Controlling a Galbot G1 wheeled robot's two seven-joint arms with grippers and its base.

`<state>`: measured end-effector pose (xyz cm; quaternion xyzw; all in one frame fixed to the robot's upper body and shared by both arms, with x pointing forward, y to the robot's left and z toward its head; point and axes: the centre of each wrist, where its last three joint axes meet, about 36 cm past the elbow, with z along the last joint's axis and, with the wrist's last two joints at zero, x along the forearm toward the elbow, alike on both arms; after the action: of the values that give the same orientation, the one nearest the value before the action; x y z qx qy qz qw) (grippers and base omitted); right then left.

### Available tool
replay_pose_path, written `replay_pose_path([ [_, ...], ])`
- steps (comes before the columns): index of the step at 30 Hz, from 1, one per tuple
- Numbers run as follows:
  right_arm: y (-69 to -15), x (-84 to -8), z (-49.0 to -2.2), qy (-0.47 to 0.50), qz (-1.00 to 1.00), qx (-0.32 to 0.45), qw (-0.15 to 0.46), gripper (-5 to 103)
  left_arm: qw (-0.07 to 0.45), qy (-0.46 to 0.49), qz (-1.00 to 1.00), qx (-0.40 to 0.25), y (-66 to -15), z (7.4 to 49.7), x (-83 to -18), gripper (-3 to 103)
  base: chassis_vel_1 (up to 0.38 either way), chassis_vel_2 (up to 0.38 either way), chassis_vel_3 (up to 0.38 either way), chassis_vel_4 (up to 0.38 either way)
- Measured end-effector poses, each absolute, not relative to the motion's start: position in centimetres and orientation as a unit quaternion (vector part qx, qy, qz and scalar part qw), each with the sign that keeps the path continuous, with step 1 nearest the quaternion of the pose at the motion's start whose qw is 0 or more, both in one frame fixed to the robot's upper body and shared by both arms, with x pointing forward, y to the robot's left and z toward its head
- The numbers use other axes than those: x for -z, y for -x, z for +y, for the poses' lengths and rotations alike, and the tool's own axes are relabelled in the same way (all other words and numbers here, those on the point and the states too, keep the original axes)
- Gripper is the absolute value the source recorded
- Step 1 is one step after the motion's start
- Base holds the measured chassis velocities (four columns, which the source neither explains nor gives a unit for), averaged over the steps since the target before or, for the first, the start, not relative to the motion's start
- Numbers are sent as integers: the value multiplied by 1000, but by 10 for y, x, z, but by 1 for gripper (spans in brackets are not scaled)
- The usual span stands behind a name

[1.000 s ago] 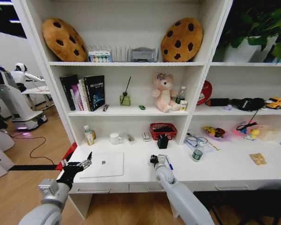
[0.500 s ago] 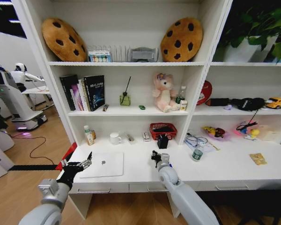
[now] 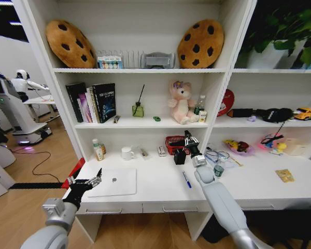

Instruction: Organize the objects on the table.

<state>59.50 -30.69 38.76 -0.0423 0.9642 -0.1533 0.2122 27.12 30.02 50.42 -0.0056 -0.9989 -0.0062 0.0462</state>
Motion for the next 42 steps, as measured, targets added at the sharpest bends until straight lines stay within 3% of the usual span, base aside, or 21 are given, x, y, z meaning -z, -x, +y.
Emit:
replay_pose_path([
  [9, -629, -368, -278, 46, 982, 103, 150, 12, 46, 5, -999, 6, -271, 300, -504, 100, 0, 0, 0, 0],
  [27, -648, -351, -274, 25, 991, 86, 101, 9, 46, 5, -999, 6, -271, 300, -504, 100, 0, 0, 0, 0],
  [29, -647, -350, -273, 21, 991, 86, 97, 13, 46, 5, -999, 6, -271, 300, -504, 100, 0, 0, 0, 0],
  [31, -645, -347, -272, 12, 991, 87, 97, 29, 46, 5, -999, 6, -271, 300, -504, 100, 0, 0, 0, 0],
  [38, -641, -355, -268, 2, 991, 82, 108, 51, 46, 5, -999, 6, -271, 300, -504, 100, 0, 0, 0, 0],
  [41, -616, -387, -249, -13, 994, 25, 104, 67, 46, 5, -999, 6, -271, 300, -504, 100, 0, 0, 0, 0],
  [42, -616, -387, -249, -13, 994, 25, 104, 67, 46, 5, -999, 6, -271, 300, -504, 100, 0, 0, 0, 0],
])
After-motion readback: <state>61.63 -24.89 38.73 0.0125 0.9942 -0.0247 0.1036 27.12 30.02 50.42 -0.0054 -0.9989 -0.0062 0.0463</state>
